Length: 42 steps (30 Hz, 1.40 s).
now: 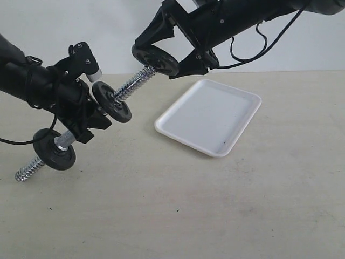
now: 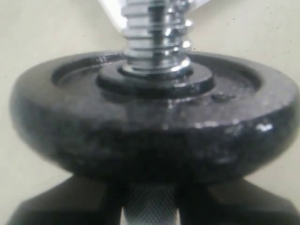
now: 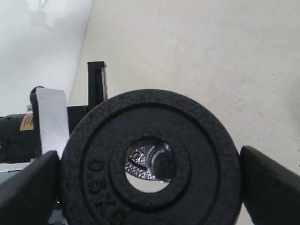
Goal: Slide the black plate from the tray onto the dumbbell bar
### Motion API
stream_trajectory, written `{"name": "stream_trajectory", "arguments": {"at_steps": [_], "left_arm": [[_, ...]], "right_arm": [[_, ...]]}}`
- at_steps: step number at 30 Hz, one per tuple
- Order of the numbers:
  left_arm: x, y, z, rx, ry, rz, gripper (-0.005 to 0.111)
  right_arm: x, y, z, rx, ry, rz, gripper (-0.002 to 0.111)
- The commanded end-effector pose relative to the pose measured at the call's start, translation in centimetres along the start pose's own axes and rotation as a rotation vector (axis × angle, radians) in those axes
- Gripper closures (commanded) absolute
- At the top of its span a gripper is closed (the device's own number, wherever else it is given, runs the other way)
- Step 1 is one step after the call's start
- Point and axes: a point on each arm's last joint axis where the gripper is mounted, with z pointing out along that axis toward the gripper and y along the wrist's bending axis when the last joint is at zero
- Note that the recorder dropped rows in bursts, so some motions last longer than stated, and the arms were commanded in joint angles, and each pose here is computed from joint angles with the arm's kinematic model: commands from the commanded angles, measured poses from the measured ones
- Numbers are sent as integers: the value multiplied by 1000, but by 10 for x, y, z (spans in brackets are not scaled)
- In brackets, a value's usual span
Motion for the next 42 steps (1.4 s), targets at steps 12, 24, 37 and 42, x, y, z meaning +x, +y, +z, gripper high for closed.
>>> {"name": "stream_trajectory", "arguments": {"at_steps": [12, 24, 37, 42], "left_arm": [[-26, 9, -24, -94, -121, -61, 102], [-26, 8, -24, -87, -125, -70, 102], [-28, 8, -25, -85, -144, -100, 102], [-30, 9, -25, -82, -169, -140, 102]], "right_arm": [[-2, 25, -14, -62, -32, -99, 108], [-9, 10, -35, -48, -85, -96, 108], [-12, 1, -36, -76, -105, -66, 108], [-12, 3, -29, -112, -108, -90, 108]]}}
